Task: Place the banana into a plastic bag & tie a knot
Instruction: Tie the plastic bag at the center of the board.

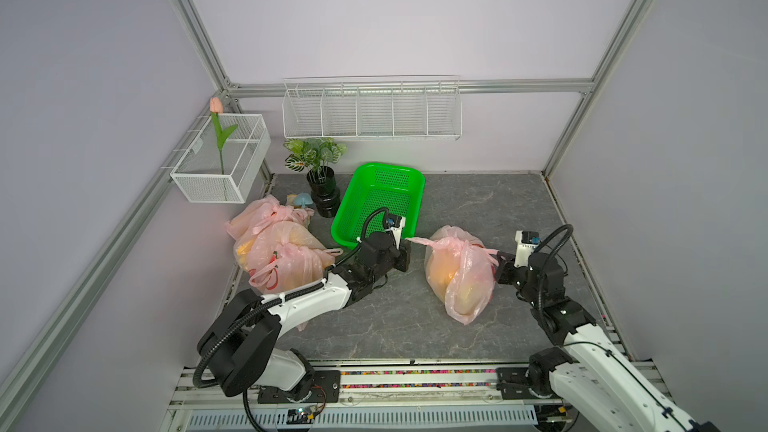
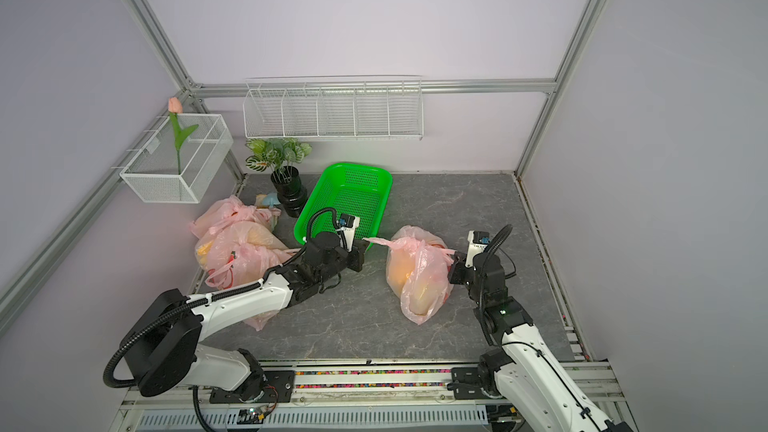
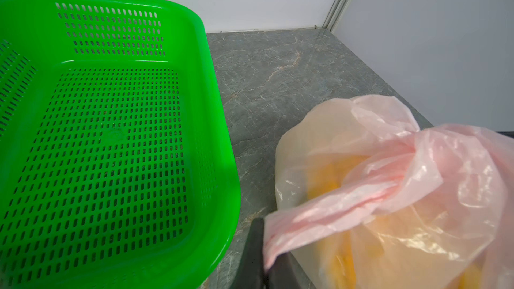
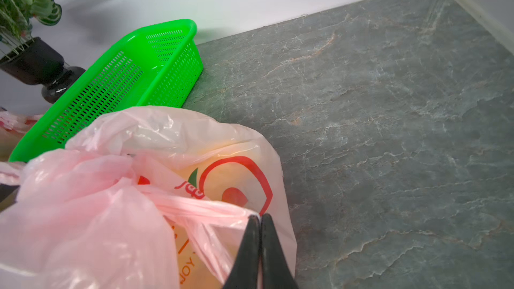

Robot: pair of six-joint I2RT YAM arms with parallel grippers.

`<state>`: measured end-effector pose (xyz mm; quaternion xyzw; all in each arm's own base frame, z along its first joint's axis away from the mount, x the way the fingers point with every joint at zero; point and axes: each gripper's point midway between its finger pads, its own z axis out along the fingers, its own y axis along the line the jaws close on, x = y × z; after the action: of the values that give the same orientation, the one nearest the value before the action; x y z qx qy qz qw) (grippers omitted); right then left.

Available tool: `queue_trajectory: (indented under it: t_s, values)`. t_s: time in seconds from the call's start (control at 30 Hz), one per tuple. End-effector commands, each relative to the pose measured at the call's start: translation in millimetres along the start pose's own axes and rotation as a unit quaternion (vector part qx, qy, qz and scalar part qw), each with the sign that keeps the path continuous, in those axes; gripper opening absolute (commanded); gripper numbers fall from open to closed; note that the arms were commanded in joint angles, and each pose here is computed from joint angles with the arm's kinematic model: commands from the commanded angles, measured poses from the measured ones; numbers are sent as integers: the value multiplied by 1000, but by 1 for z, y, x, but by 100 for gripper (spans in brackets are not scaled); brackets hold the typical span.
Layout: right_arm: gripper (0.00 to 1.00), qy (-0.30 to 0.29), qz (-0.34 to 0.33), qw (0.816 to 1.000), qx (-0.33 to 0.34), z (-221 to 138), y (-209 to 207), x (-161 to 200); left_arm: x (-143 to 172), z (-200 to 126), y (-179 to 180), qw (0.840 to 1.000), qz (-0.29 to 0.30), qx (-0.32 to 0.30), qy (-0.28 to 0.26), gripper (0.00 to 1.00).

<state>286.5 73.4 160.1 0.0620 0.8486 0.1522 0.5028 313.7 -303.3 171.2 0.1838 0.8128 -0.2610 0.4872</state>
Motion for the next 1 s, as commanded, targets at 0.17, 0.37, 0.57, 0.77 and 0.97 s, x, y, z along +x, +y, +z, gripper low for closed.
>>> queue_trajectory:
  t_s: [0.17,0.37,0.57,0.77,0.97]
  values:
    - [7,3,64,996,55,8,-37,-7,-36,3,44,993,-41,-97,-51,0]
    - [7,-62,49,997,2,0,-3,-78,-103,11,33,993,-37,-62,-91,0]
    - [6,-83,39,995,25,1,-5,-104,-136,14,32,992,-21,-62,-110,0]
    - [7,-26,66,995,74,23,-41,-41,-84,31,69,992,-69,-79,-68,0]
    - [6,12,97,988,119,32,-71,2,-50,46,97,990,-96,-92,-36,0]
